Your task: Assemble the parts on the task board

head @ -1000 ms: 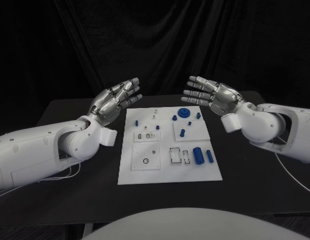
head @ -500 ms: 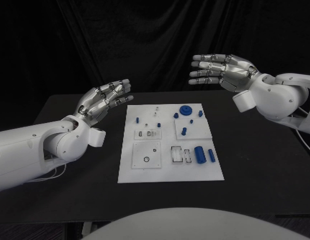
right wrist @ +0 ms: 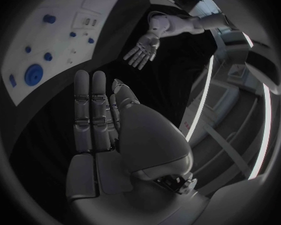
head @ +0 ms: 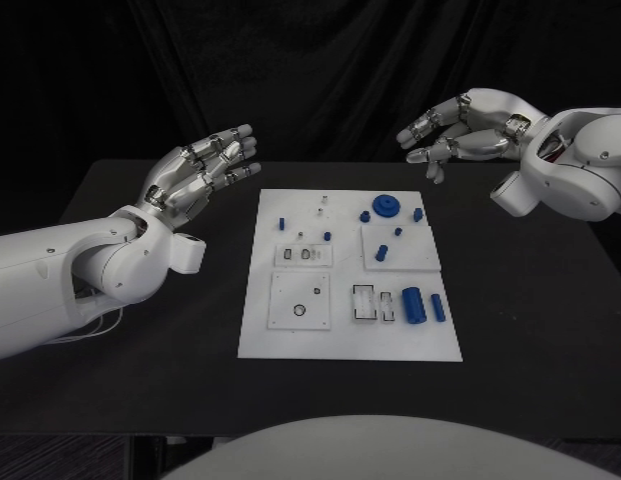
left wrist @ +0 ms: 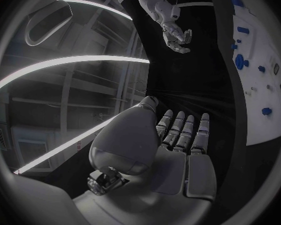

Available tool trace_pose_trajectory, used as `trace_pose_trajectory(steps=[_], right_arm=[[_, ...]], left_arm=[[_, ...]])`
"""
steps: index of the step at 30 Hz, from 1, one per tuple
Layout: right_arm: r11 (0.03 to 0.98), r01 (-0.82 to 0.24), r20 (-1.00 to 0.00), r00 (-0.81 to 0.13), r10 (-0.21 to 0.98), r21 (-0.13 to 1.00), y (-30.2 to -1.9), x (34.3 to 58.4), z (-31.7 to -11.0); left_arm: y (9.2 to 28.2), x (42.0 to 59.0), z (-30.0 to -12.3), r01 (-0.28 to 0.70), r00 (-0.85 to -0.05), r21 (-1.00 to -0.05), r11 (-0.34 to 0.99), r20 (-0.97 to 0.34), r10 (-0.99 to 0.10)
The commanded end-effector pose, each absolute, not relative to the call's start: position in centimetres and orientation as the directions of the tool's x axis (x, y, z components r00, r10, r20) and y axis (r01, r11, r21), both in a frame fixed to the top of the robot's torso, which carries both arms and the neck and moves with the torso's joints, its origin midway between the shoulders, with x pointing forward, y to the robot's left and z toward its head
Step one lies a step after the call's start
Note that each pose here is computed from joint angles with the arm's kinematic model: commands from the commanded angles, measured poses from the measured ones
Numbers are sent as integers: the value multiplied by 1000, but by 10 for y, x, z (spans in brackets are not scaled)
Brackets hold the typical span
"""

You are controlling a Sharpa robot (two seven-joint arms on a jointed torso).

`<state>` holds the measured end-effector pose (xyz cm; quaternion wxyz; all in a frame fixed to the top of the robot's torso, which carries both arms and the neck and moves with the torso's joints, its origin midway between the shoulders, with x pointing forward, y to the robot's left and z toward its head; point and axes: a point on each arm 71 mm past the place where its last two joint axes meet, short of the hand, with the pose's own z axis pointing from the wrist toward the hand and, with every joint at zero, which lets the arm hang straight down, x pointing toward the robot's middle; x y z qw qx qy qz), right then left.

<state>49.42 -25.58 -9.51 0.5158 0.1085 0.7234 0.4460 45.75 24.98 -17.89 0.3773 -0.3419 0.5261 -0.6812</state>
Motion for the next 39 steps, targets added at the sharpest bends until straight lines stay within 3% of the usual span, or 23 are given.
trace_pose_trajectory(steps=[1, 10, 20, 26, 39], right_arm=[[781, -383, -869, -250, 426, 493, -258, 495, -91], [889, -426, -985, -98, 140, 169, -255, 492, -90], [878, -472, -997, 47, -58, -73, -247, 489, -88], [856, -497, -987, 127, -95, -146, -240, 486, -85], [841, -512, -983, 132, -125, -176, -234, 485, -86]], left_arm=[[257, 450, -156, 400, -479, -873, -278, 60, -876], [262, 443, -150, 394, -474, -868, -301, 89, -876], [266, 436, -146, 398, -465, -863, -312, 103, -879], [267, 433, -144, 411, -462, -857, -313, 100, -881], [270, 431, -143, 396, -460, -856, -332, 127, -879]])
